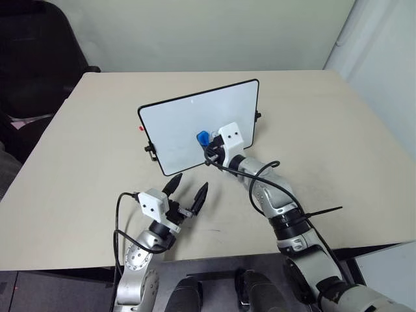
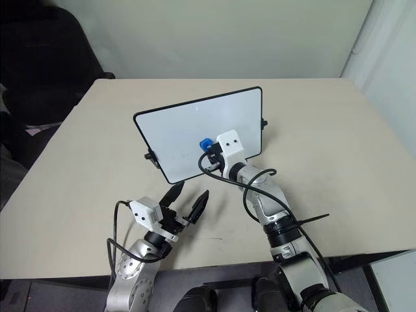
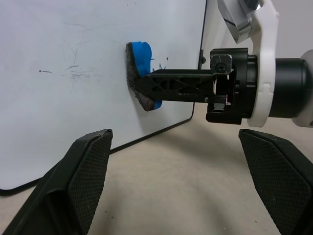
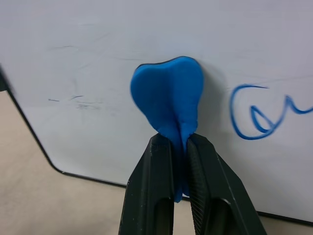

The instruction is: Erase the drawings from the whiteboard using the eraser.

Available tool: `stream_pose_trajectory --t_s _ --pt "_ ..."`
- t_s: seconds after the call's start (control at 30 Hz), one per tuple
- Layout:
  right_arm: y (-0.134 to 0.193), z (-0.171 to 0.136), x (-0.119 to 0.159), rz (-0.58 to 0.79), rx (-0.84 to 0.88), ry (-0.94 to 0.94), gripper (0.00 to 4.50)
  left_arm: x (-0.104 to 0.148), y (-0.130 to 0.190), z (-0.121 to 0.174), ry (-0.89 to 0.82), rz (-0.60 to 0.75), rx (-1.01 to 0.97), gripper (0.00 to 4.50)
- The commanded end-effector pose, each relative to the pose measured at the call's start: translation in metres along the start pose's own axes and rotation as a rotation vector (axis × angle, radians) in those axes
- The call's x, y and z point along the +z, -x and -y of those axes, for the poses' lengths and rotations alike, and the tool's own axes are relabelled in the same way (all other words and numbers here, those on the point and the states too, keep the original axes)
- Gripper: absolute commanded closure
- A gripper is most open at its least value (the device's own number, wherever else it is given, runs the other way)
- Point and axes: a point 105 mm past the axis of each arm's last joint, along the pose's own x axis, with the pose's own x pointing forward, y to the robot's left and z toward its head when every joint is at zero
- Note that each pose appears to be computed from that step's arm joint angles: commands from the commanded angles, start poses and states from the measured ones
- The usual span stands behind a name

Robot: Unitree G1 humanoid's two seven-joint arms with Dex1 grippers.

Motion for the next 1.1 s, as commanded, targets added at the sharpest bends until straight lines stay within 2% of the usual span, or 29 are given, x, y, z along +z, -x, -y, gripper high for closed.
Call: stream_pose_trajectory --t_s 0.03,0.2,0.43,0.8,1.1 --pt "0.002 0.025 0.018 0.059 -0.119 0.011 4.36 0.010 -0.002 0.003 -0.012 0.035 -0.015 0.00" --pt "0.005 0.050 0.016 0.059 -0.239 0.001 4.36 0.008 -0.003 0.005 -0.003 0.032 -0.027 0.00" --pt "0.007 0.065 0.007 0.016 -0.309 0.014 4.36 0.006 -0.005 0.008 0.002 0.030 -0.032 0.00" --pt "-0.010 -0.002 0.012 0.024 -0.067 0.114 4.36 0.006 -0.004 0.007 0.000 0.026 -0.029 0.00" --pt "-0.012 -0.026 0.010 0.017 0.021 0.180 4.36 0.006 -0.002 0.007 0.001 0.028 -0.020 0.00"
